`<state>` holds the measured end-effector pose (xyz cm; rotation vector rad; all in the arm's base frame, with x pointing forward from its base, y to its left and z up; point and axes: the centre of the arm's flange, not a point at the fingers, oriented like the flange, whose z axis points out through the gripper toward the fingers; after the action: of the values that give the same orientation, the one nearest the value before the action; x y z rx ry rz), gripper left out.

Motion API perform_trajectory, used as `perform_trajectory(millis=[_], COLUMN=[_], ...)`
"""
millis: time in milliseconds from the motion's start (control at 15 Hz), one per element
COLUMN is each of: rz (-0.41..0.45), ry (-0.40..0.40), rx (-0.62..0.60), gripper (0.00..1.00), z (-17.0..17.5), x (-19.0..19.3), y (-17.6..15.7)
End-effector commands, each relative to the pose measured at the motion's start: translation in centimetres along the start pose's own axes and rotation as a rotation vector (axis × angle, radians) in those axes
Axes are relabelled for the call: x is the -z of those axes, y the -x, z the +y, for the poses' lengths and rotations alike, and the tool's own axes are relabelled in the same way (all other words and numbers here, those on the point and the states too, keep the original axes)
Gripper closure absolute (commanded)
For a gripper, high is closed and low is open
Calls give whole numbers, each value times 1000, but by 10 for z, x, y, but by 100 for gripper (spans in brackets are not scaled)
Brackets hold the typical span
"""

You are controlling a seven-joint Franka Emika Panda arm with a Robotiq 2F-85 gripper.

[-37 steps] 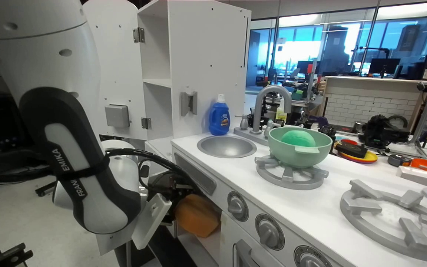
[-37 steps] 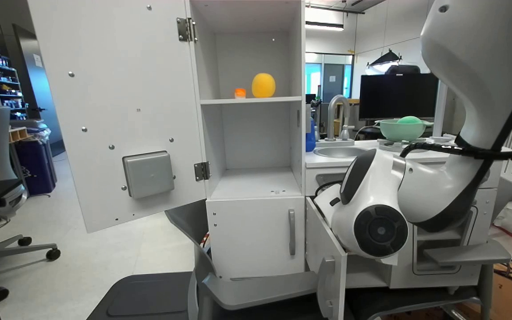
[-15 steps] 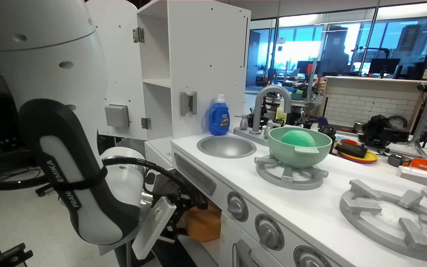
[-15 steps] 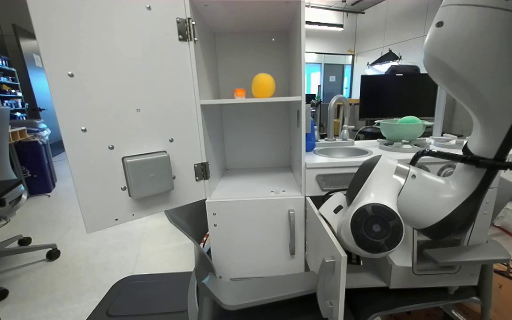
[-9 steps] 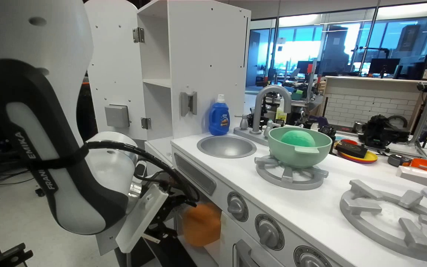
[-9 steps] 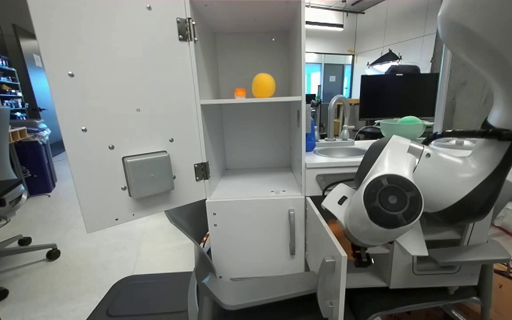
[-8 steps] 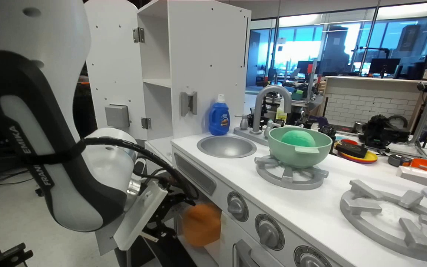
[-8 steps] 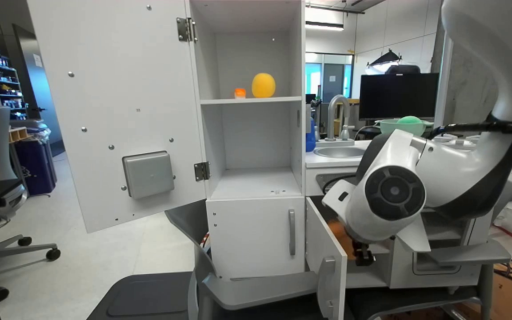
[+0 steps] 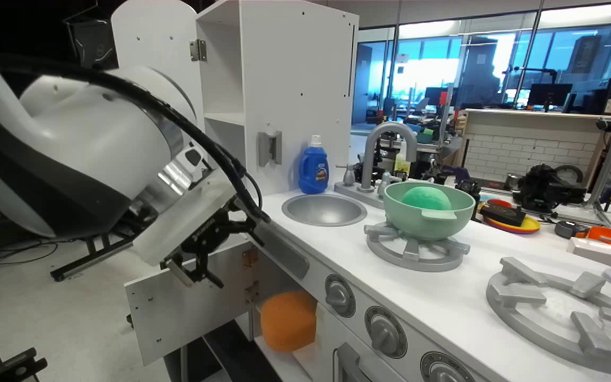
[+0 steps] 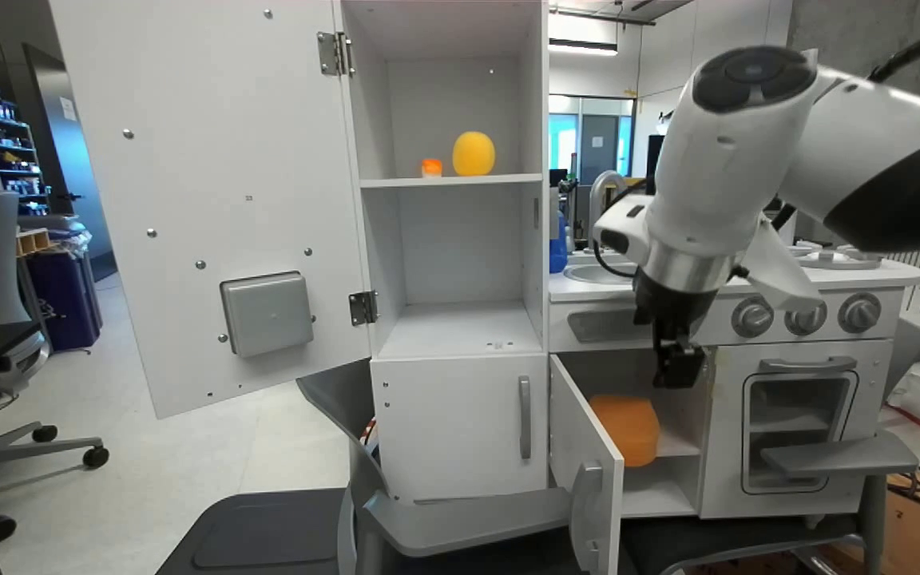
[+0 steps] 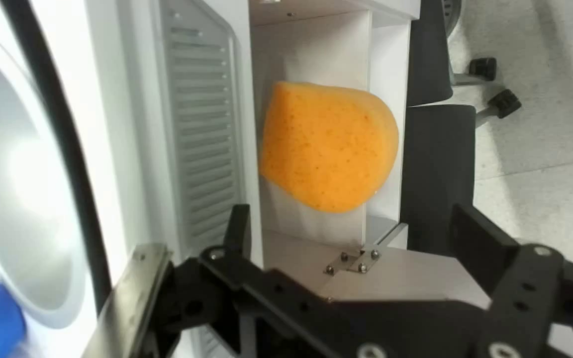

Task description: Put the orange sponge and green plushie in the top compartment of the cabinet under the sink, then close the cabinet door

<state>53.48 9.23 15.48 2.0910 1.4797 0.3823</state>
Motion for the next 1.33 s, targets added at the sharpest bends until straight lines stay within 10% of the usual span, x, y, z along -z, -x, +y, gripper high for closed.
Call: perform_trajectory(millis=[0,667,1267], rz=[15,31,-237], ry=[-94,-250,-241], rx=[-93,-575,-877], gripper=[0,0,0], z=[74,232,404], x=[56,85,82], y=[8,27,97])
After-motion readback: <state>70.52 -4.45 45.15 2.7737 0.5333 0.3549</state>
